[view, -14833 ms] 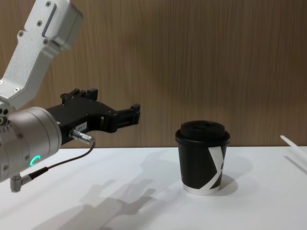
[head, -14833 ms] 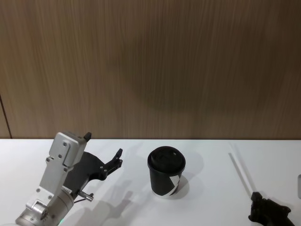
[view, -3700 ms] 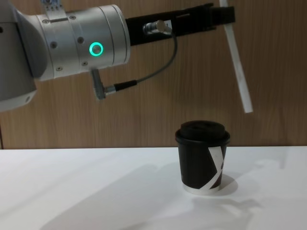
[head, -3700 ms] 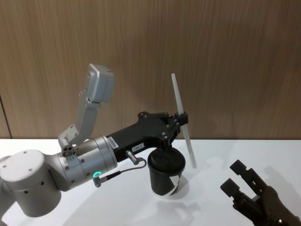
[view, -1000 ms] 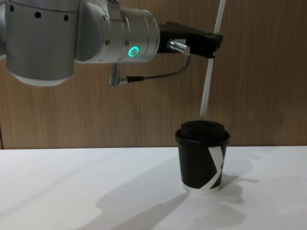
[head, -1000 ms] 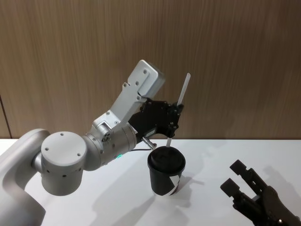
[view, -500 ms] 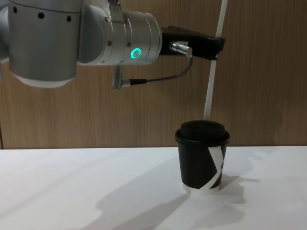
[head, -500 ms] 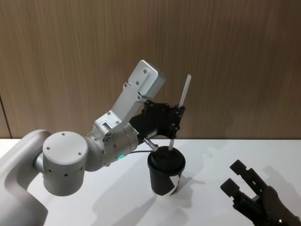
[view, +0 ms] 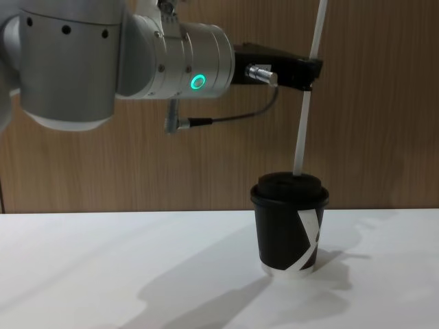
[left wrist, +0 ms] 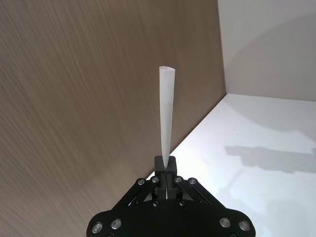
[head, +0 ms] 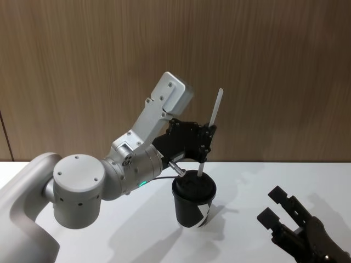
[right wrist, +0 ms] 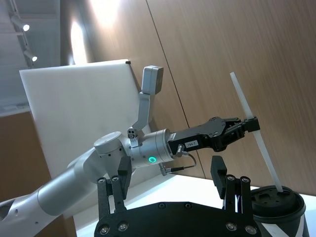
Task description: Pick up the straw with one hand, pass it to the other hand, and insert it into the cup.
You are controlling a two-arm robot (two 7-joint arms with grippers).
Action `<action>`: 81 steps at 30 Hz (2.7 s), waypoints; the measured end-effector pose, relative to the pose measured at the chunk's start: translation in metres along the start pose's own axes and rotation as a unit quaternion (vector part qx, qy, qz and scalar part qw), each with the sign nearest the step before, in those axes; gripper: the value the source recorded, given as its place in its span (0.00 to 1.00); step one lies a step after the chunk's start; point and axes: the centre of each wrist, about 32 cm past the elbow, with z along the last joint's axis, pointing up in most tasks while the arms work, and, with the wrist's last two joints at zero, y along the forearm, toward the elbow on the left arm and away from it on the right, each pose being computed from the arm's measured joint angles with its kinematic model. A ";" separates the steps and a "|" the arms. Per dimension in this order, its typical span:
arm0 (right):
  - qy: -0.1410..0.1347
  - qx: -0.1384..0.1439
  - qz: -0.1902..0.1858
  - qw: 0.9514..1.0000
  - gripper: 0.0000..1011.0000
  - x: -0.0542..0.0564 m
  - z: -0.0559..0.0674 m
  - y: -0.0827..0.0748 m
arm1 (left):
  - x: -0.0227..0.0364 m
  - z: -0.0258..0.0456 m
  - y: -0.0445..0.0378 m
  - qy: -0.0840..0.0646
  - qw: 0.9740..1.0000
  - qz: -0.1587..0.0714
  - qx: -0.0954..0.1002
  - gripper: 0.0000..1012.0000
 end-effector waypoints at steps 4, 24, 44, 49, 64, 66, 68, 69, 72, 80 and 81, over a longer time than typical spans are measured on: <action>0.000 0.000 0.000 1.000 0.99 0.000 0.000 0.000 | 0.0003 -0.0014 -0.0008 0.000 1.000 0.002 0.002 0.01; 0.000 0.000 0.000 1.000 0.99 0.000 0.000 0.000 | 0.0038 -0.0096 -0.0031 0.016 1.000 -0.002 0.010 0.01; 0.000 0.000 0.000 1.000 0.99 0.000 0.000 0.000 | 0.0058 -0.0156 -0.0056 0.030 0.999 -0.009 0.010 0.22; 0.000 0.000 0.000 1.000 0.99 0.000 0.000 0.000 | 0.0059 -0.0162 -0.0059 0.031 0.999 -0.010 0.010 0.35; 0.000 0.000 0.000 1.000 0.99 0.000 0.000 0.000 | 0.0064 -0.0169 -0.0061 0.032 0.999 -0.011 0.010 0.85; 0.000 0.000 0.000 1.000 0.99 0.000 0.000 0.000 | 0.0064 -0.0169 -0.0061 0.032 0.999 -0.011 0.010 0.88; 0.000 0.000 0.000 1.000 0.99 0.000 0.000 0.000 | 0.0064 -0.0169 -0.0062 0.032 0.999 -0.011 0.010 0.94; 0.000 0.000 0.000 1.000 0.99 0.000 0.000 0.000 | 0.0064 -0.0169 -0.0062 0.032 0.999 -0.011 0.010 0.95; 0.000 0.000 0.000 1.000 0.99 0.000 0.000 0.000 | 0.0063 -0.0170 -0.0062 0.033 0.999 -0.011 0.010 0.99; 0.000 0.000 0.000 1.000 0.99 0.000 0.000 0.000 | 0.0064 -0.0172 -0.0063 0.033 0.999 -0.011 0.010 0.99; 0.000 0.000 0.000 1.000 0.99 0.000 0.000 0.000 | 0.0064 -0.0171 -0.0063 0.033 0.999 -0.011 0.010 0.99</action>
